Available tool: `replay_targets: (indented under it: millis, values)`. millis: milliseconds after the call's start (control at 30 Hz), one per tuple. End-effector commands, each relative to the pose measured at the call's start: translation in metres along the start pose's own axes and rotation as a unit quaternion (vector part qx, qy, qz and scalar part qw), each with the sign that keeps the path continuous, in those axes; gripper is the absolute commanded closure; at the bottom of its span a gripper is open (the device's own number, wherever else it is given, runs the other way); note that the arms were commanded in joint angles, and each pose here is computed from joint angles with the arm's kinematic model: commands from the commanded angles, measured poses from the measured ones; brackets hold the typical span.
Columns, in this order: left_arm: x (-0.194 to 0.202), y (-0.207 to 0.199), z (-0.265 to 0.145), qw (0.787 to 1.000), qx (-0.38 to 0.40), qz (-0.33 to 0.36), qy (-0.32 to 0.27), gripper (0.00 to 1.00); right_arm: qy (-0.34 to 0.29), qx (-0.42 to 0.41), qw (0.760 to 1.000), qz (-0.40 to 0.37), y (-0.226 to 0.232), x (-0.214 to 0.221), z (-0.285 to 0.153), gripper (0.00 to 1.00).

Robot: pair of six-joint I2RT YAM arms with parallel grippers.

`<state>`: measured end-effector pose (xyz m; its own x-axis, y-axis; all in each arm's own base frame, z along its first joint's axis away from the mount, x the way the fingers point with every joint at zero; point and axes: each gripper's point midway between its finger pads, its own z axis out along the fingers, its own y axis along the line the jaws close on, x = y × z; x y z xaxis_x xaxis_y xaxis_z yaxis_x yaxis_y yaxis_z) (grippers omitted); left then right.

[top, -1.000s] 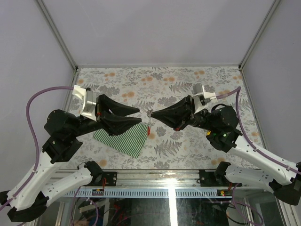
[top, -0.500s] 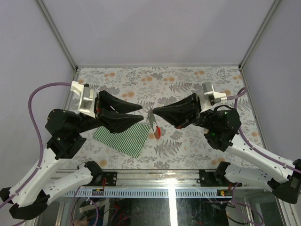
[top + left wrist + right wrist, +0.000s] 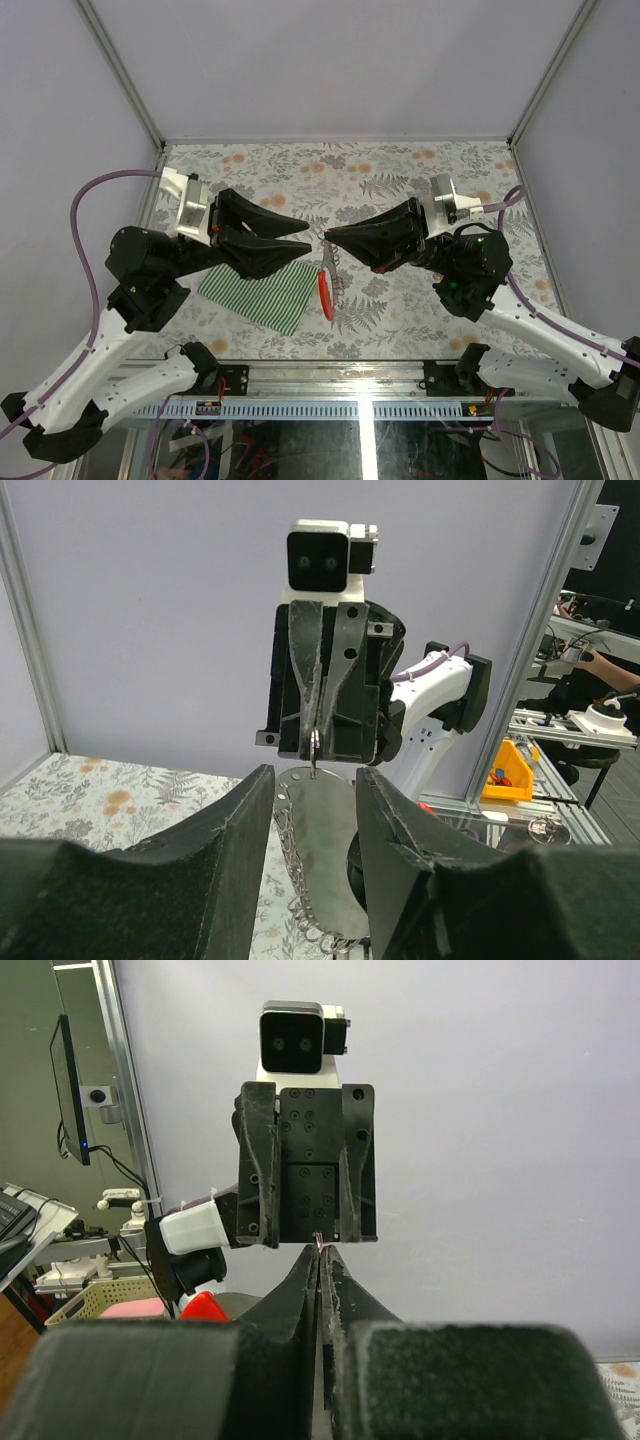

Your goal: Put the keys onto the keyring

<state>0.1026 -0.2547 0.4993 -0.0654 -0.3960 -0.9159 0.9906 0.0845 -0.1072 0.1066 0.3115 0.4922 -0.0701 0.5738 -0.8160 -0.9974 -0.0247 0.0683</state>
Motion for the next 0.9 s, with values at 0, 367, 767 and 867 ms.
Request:
replay_targets:
  millis: [0, 367, 767, 867]
  values:
    - [-0.0036, 0.0024, 0.0052, 1.0, 0.006, 0.006, -0.01, 0.61, -0.052, -0.016, 0.998, -0.027, 0.0115, -0.0336, 0.0054, 1.0]
    - [0.0012, -0.0024, 0.0089, 0.999, 0.034, 0.001, -0.007, 0.65, -0.051, -0.013, 0.998, -0.031, 0.0113, -0.0338, 0.0036, 1.0]
    - [0.0047, -0.0024, 0.011, 0.999, 0.039, -0.008, -0.002, 0.71, -0.049, -0.009, 0.998, -0.033, 0.0102, -0.0313, 0.0022, 1.0]
    - [0.0048, -0.0018, 0.0116, 0.999, 0.039, -0.009, -0.002, 0.73, -0.048, -0.009, 0.998, -0.033, 0.0097, -0.0308, 0.002, 1.0]
